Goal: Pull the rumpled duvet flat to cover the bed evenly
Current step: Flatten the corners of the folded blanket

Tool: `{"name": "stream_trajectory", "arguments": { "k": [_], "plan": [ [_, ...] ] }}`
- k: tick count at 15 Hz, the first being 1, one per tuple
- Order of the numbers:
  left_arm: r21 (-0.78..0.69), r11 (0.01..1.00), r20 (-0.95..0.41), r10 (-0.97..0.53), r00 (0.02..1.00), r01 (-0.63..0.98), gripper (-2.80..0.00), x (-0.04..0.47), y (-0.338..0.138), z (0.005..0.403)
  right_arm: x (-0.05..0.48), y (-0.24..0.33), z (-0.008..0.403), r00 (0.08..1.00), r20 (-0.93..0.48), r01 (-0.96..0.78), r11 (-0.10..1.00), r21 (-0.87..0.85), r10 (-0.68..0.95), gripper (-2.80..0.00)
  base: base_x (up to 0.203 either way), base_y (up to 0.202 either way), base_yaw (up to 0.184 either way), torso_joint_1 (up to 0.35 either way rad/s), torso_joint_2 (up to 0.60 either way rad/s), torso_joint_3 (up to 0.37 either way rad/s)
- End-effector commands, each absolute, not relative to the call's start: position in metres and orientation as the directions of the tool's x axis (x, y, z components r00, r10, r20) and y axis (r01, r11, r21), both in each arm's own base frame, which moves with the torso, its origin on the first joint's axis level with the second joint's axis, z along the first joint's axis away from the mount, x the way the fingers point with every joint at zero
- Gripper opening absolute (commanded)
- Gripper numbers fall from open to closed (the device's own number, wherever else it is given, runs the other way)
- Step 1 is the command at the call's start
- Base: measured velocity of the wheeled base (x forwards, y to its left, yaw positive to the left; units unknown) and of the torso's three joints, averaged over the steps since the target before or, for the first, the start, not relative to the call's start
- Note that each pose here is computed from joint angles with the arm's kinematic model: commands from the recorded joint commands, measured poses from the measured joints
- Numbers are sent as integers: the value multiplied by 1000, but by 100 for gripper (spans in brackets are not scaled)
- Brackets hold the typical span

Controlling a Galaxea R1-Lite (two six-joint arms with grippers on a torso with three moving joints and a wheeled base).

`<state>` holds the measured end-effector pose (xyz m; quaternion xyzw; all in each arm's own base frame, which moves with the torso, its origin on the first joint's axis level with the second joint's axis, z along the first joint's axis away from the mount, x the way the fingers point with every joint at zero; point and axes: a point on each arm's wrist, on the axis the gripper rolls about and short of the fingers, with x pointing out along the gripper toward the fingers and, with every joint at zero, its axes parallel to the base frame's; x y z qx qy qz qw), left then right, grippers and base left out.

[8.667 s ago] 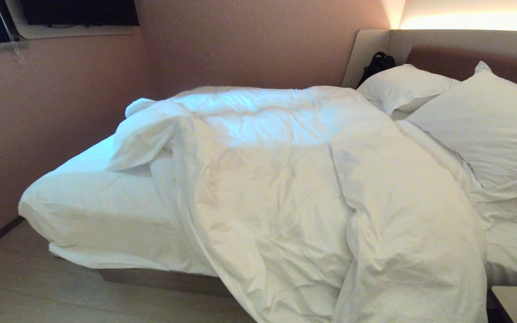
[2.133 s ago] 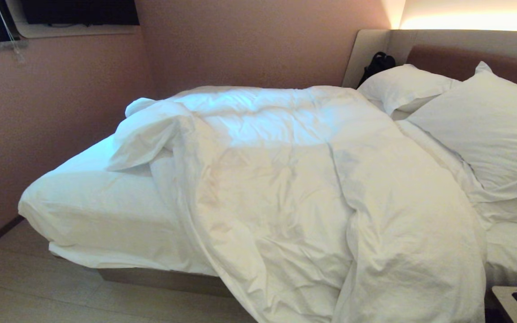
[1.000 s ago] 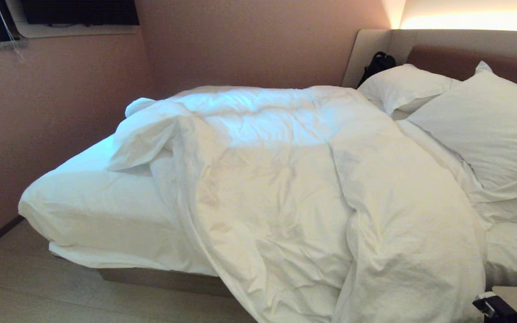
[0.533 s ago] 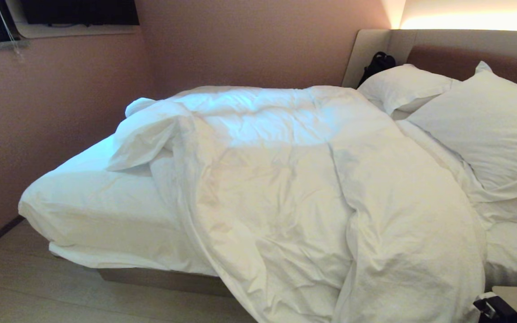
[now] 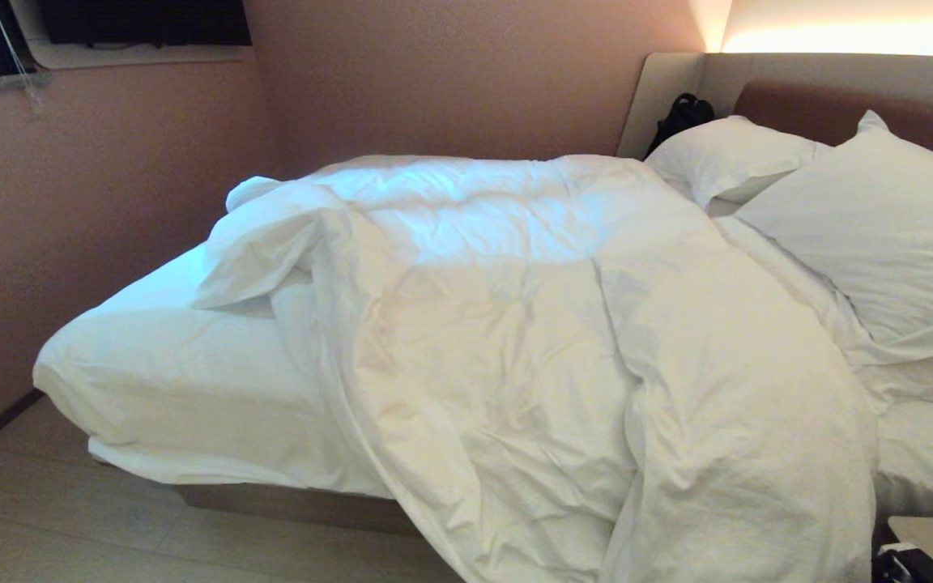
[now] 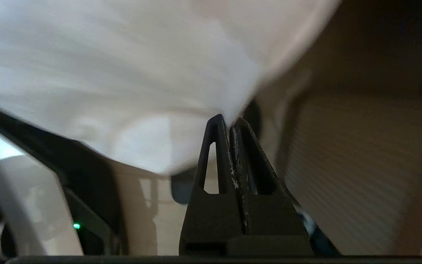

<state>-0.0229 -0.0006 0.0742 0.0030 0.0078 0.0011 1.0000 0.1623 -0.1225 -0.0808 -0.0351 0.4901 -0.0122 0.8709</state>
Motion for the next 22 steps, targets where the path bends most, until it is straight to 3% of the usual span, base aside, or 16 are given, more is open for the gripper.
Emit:
{"name": "stream_trajectory", "arguments": {
  "k": [1,14,17,22],
  "plan": [
    [6,1000,-15,3,1000,-3,-280,-23,-1,74,157,-127,-80,493,-863,29,994,-107,-108,-280,0,0,0,0,0,0],
    [6,1000,-15,2,1000,-2,-280,-23,-1,74,133,-144,-77,421,-881,170,973,-154,-213,-280,0,0,0,0,0,0],
    [6,1000,-15,3,1000,-3,-280,-23,-1,74,134,-145,-73,449,-869,166,975,-146,-207,-280,0,0,0,0,0,0],
    [6,1000,-15,3,1000,-3,-280,-23,-1,74,141,-137,-66,591,-805,51,998,-22,-48,-280,0,0,0,0,0,0]
  ]
}}
